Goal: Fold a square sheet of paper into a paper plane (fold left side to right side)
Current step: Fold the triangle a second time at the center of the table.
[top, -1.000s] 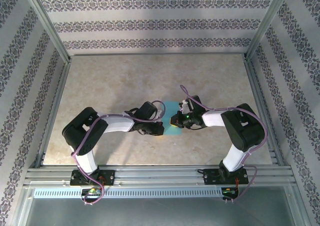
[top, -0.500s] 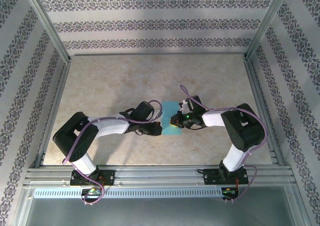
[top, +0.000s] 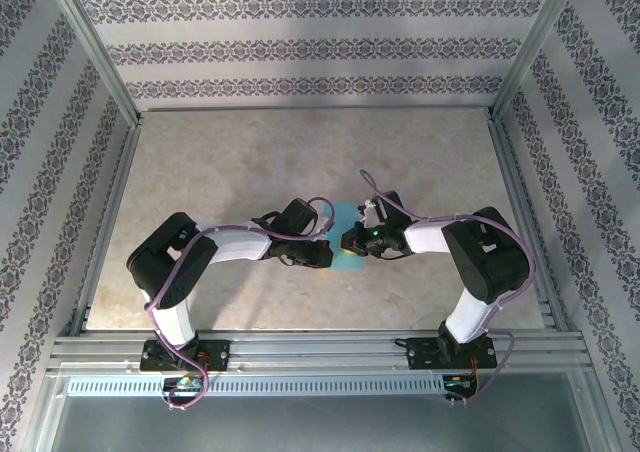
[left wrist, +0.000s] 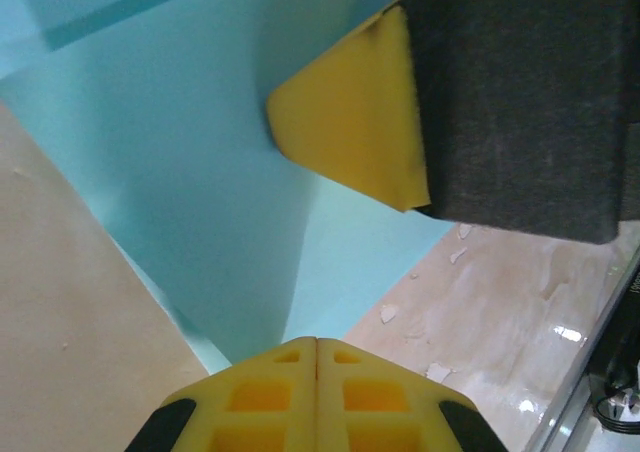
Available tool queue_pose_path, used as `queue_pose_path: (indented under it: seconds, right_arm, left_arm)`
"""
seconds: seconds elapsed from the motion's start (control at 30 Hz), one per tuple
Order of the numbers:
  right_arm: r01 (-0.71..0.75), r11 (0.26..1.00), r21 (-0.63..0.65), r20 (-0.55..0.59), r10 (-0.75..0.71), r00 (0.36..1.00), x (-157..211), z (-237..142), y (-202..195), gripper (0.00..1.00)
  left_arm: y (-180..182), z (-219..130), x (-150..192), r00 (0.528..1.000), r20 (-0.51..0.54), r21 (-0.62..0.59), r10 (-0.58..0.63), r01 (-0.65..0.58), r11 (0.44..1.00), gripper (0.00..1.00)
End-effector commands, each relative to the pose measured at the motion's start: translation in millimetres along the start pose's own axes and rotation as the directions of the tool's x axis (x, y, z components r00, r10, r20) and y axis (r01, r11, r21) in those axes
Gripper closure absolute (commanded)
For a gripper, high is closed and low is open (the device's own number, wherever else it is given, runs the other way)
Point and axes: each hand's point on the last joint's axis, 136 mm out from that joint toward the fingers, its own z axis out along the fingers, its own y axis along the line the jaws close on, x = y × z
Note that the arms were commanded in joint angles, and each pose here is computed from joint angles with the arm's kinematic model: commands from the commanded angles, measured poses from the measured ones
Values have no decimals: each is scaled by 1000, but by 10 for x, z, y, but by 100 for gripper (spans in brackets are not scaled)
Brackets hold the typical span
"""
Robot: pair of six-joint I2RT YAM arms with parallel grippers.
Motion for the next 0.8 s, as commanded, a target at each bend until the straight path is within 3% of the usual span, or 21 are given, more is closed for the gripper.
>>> queue_pose_path:
  seconds: [0.0, 0.77]
  right_arm:
    - [-26, 997, 76, -45, 30, 999, 159, 31, -239, 100]
    - [-15, 998, 66, -37, 17, 999, 129, 5, -186, 100]
  left_arm:
    - [39, 24, -94, 999, 28, -27, 29, -28, 999, 100]
    - [366, 75, 43, 1000, 3, -154, 7, -7, 988, 100]
